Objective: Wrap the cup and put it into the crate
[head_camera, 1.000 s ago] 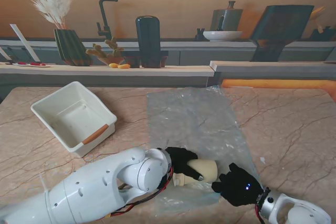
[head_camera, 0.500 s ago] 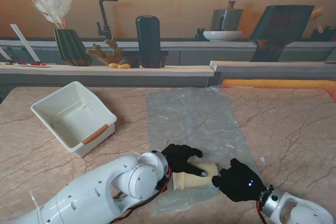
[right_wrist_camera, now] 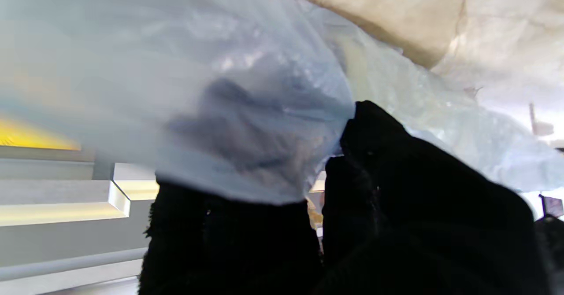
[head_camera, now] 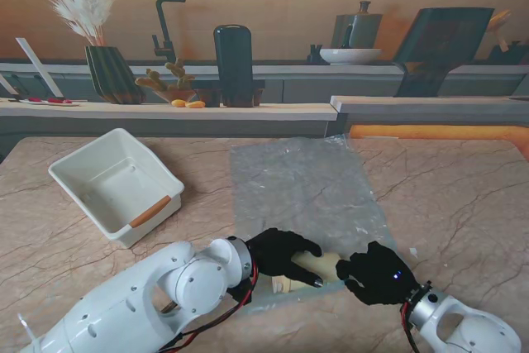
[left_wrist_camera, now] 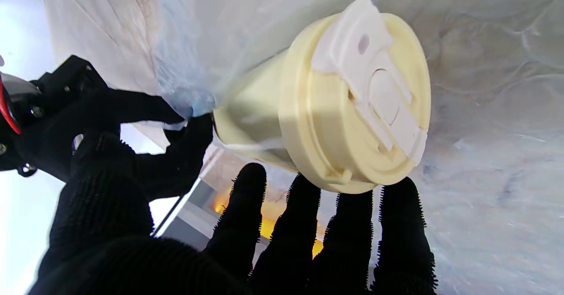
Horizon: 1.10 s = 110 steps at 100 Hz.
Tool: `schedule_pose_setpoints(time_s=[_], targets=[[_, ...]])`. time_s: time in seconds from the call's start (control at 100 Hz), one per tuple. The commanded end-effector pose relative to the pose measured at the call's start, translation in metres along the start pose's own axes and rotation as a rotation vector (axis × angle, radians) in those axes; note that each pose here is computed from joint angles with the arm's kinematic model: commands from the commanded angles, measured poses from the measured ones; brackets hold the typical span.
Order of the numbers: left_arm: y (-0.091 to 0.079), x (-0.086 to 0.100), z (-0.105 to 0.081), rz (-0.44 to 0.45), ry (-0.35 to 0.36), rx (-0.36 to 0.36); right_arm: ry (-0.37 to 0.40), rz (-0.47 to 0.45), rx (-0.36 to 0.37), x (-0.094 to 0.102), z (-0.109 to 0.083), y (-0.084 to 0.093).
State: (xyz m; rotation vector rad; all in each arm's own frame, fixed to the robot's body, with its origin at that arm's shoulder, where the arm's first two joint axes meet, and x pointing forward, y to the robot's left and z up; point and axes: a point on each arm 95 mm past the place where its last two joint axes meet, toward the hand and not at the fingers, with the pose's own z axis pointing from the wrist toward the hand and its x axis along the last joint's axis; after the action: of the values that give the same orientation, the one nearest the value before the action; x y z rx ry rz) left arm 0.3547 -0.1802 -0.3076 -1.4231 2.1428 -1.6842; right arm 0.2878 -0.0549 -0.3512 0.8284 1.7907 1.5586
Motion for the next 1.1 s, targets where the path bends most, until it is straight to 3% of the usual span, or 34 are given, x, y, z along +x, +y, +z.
schedule_pose_setpoints(time_s=[0.0,0.36,0.58,1.09], targets=[[0.001,0.000,-0.003,0.010,0.003,-0.006,-0.014,-0.001,-0.014,0.001,0.004,0.001],[0.005,0.003,-0.006,0.175,0.014,-0.080,-0.066,0.069,-0.023,-0.004,0.008,0.001],[0.010,0.004,-0.002,0.252,-0.017,-0.049,-0.078,0.093,-0.034,-0.004,0.011,0.002],[0.014,-0.010,0.007,0.242,-0.090,-0.014,-0.091,0.102,-0.056,-0.010,0.015,0.005]])
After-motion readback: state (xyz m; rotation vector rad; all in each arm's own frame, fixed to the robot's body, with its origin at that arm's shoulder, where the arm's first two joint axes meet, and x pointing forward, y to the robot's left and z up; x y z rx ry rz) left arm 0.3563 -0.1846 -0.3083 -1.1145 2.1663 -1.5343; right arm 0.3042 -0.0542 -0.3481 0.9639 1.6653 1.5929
